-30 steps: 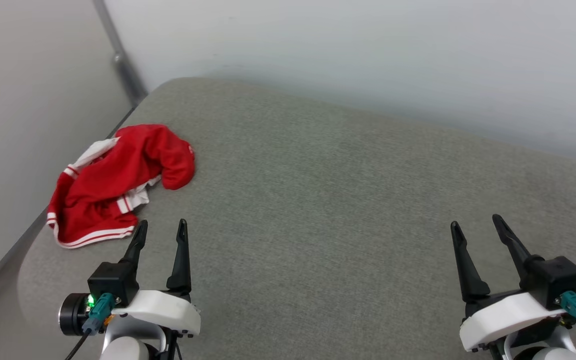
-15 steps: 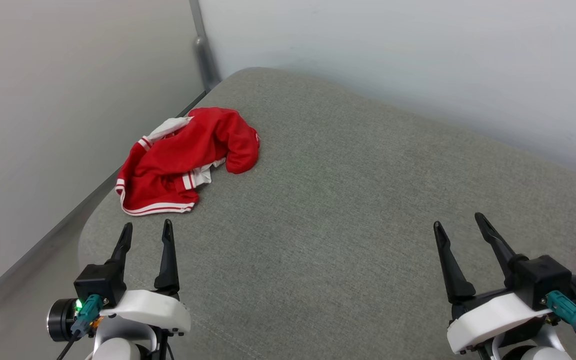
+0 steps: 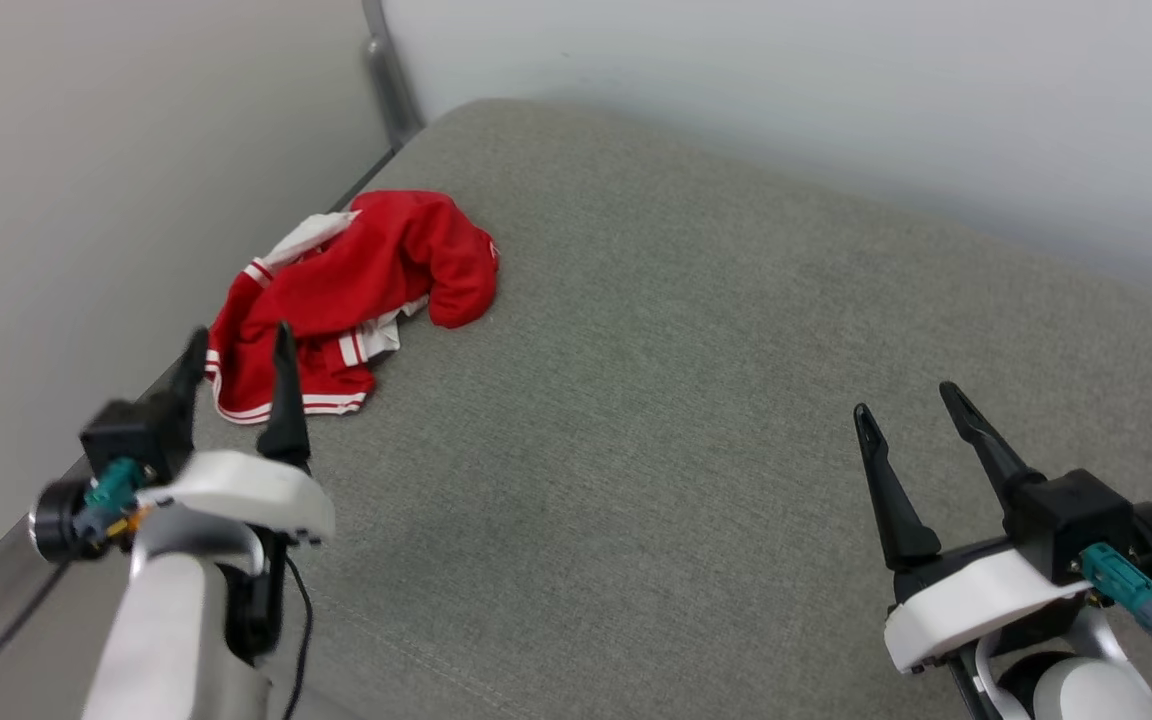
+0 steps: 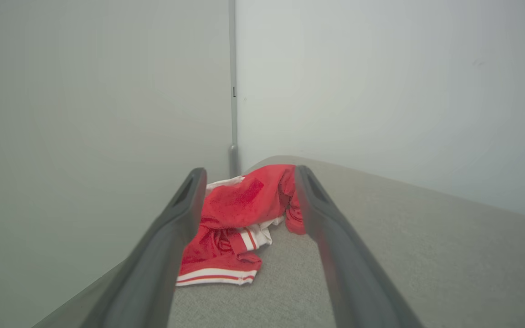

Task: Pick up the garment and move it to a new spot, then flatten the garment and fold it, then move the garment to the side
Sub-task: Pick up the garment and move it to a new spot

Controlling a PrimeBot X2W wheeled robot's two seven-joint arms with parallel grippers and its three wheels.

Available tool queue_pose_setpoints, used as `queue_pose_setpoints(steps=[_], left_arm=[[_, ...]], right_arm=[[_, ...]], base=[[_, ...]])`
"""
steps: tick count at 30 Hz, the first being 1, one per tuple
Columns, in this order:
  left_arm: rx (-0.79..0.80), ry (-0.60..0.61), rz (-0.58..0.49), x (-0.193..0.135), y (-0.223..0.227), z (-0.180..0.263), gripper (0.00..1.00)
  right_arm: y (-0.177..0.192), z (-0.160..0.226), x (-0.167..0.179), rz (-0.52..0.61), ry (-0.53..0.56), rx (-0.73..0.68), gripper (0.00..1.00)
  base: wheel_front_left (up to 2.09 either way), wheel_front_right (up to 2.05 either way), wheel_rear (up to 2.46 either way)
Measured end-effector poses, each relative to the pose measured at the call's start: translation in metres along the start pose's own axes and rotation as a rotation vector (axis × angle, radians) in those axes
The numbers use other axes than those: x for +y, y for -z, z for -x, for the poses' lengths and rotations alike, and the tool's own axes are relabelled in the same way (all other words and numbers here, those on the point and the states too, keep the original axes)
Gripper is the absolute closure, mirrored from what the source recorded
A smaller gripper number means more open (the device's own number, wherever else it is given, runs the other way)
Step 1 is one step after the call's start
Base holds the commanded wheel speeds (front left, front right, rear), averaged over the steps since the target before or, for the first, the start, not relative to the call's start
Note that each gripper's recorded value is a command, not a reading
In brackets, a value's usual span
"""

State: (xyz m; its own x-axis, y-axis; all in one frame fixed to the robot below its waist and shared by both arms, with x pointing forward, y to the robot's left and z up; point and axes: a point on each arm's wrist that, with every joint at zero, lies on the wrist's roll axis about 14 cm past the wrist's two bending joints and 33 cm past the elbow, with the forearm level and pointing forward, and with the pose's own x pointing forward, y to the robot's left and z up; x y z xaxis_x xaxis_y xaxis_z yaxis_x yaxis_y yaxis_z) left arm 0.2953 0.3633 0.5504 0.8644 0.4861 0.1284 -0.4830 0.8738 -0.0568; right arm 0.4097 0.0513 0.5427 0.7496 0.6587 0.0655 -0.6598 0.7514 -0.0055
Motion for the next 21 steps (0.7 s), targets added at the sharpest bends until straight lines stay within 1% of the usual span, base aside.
queue_pose_setpoints(steps=[5, 7, 10, 12, 15, 18, 21], left_arm=[[-0.031, 0.029, -0.058, -0.008, -0.039, -0.061, 0.00], [-0.011, 0.040, -0.077, -0.013, -0.047, -0.087, 0.00], [0.073, 0.059, -0.102, -0.021, -0.045, -0.123, 0.00], [0.190, 0.066, -0.127, -0.024, -0.027, -0.143, 0.00], [0.382, 0.049, -0.126, -0.022, 0.010, -0.165, 0.00], [0.579, 0.019, -0.128, -0.017, 0.054, -0.174, 0.00], [0.770, -0.002, -0.129, -0.014, 0.101, -0.172, 0.00]], right_arm=[[0.001, -0.009, -0.019, 0.004, 0.031, -0.003, 0.00], [0.004, -0.012, -0.031, 0.007, 0.050, -0.003, 0.00], [0.011, -0.015, -0.053, 0.005, 0.088, 0.000, 0.00], [0.017, -0.017, -0.068, 0.002, 0.114, 0.003, 0.00], [0.032, -0.018, -0.086, -0.011, 0.148, 0.021, 0.00], [0.050, -0.018, -0.104, -0.022, 0.181, 0.045, 0.00], [0.068, -0.016, -0.118, -0.034, 0.212, 0.072, 0.00]], base=[[0.00, 0.00, 0.00], [0.00, 0.00, 0.00], [0.00, 0.00, 0.00], [0.00, 0.00, 0.00], [0.00, 0.00, 0.00], [0.00, 0.00, 0.00], [0.00, 0.00, 0.00]])
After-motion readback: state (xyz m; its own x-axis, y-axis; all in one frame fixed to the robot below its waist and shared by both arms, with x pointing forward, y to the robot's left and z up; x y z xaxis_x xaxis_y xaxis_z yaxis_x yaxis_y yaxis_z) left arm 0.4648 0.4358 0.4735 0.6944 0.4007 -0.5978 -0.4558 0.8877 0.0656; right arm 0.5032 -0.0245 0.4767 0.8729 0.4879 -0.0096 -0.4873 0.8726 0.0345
